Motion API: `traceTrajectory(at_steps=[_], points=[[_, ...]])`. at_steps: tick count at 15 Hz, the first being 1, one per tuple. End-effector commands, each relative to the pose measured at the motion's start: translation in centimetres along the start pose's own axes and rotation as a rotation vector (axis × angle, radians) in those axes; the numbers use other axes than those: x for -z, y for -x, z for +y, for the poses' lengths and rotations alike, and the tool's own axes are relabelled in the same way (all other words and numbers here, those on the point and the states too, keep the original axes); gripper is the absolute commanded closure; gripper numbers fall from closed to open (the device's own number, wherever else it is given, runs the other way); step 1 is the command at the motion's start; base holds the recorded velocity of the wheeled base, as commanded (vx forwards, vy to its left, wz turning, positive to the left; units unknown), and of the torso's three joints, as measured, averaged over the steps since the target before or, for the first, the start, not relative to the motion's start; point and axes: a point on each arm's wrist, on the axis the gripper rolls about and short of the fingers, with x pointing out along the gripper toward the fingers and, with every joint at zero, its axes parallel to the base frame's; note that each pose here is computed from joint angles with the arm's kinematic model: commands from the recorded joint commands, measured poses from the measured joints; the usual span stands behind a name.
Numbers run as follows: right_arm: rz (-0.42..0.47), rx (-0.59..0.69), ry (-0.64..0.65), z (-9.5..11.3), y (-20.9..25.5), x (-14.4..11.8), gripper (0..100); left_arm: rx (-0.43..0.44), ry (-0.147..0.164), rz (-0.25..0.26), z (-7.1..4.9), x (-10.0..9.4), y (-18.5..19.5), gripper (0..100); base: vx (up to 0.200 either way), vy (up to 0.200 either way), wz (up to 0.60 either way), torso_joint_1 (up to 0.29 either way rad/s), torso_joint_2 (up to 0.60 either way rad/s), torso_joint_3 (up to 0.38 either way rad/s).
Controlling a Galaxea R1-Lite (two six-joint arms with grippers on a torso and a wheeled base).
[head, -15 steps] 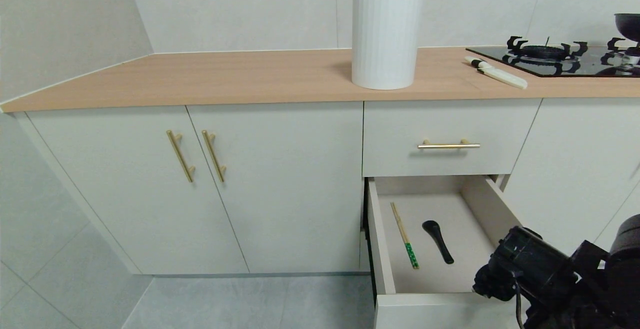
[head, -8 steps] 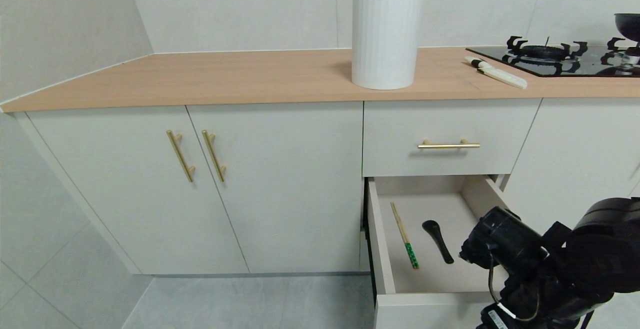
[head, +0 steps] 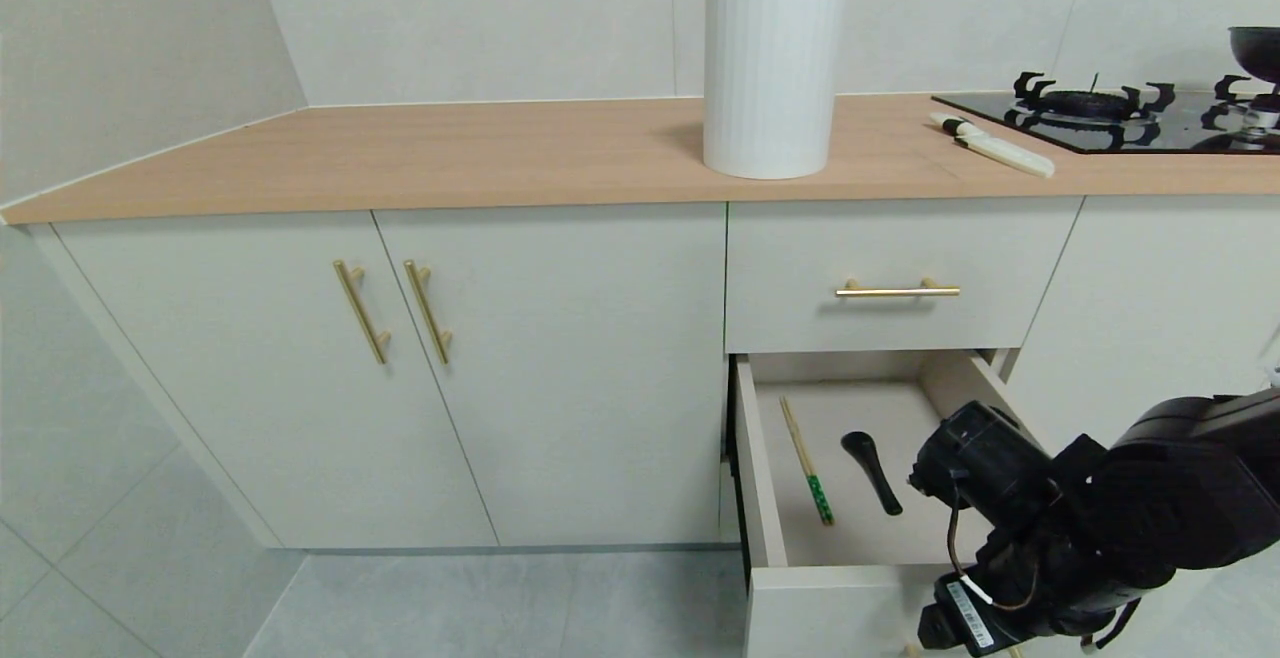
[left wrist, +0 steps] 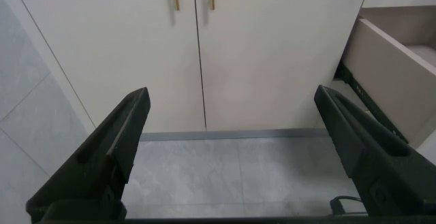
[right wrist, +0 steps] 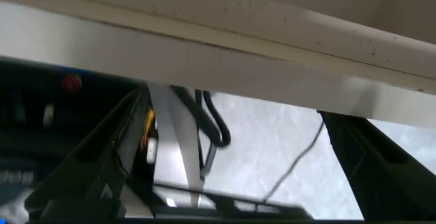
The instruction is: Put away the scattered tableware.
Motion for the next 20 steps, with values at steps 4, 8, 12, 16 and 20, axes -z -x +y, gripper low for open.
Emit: traceTrajectory(at_steps=[4, 8, 12, 16, 20], points=[[-0.052, 0.022, -0.077, -0.6, -1.8, -1.4, 0, 0.0, -0.001, 0.002, 0.0, 0.0, 0.0, 0, 0.0, 0.0, 0.0, 0.0, 0.0, 0.0], [-0.136, 0.02, -0.167, -1.2, -3.5, -2.9, 0, 0.0, -0.001, 0.001, 0.0, 0.0, 0.0, 0, 0.0, 0.0, 0.0, 0.0, 0.0, 0.0], [-0.213, 0.01, -0.214, -1.7, -4.9, -4.0, 0, 0.0, -0.001, 0.001, 0.0, 0.0, 0.0, 0, 0.0, 0.0, 0.0, 0.0, 0.0, 0.0], [-0.303, 0.021, -0.281, -1.8, -7.2, -5.1, 0, 0.0, 0.001, 0.001, 0.0, 0.0, 0.0, 0, 0.0, 0.0, 0.0, 0.0, 0.0, 0.0], [-0.413, 0.023, -0.331, -2.1, -9.4, -6.1, 0, 0.0, -0.001, 0.001, 0.0, 0.0, 0.0, 0, 0.0, 0.0, 0.0, 0.0, 0.0, 0.0]])
